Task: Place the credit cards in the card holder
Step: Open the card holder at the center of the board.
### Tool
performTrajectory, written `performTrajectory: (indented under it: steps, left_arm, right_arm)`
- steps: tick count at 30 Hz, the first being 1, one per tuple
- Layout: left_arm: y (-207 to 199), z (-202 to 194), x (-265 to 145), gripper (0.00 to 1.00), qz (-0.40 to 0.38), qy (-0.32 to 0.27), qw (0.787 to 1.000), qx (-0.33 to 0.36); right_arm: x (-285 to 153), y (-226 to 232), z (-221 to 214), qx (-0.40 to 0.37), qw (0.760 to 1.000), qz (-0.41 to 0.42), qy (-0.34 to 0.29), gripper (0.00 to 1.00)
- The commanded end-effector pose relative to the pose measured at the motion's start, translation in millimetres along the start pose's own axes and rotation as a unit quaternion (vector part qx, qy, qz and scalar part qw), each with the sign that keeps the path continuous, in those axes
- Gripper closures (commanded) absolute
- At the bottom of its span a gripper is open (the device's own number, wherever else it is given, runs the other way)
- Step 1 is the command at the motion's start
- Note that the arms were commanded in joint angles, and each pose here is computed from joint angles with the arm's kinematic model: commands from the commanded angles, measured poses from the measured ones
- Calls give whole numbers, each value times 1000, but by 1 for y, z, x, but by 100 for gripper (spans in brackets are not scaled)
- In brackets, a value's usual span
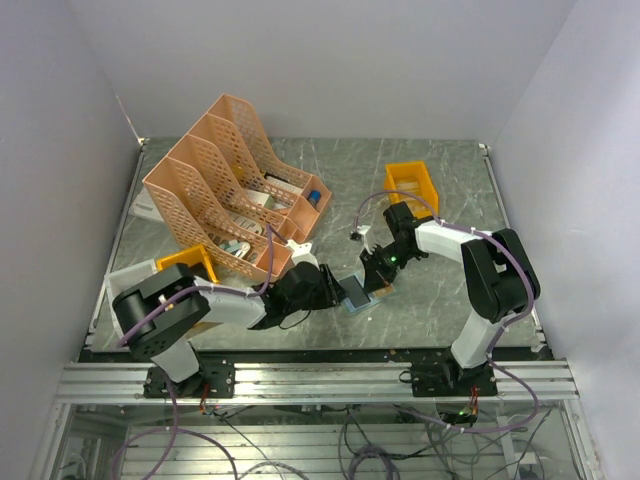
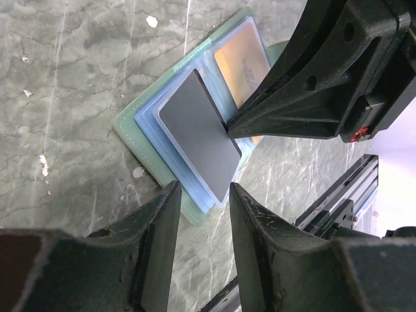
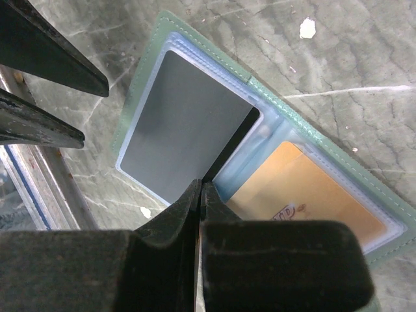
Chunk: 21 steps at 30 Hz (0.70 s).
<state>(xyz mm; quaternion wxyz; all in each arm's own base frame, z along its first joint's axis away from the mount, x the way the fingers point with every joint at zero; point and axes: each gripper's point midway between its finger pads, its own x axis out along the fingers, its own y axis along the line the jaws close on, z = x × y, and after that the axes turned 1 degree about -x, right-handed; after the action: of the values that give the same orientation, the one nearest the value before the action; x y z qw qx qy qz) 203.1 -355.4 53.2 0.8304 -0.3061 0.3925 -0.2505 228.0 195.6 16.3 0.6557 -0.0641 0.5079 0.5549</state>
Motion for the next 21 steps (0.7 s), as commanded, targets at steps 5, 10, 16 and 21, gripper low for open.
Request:
performTrajectory:
  steps: [5,10,16,21]
  left_arm:
    - [-25,7,12,53,-36,-8,999,-9]
    - [-24,6,18,52,-26,-4,1000,-6]
    - [-15,4,21,52,4,2,1000,-4]
    - [-15,8,18,52,12,-1,1000,0]
  right_arm:
    - [6,-12,-7,4,999,-21,23,100]
    - [6,-12,-8,3,999,-21,25,100]
    - [6,-12,-8,3,999,-21,26,100]
    - [7,-11,-9,4,999,-20,29,100]
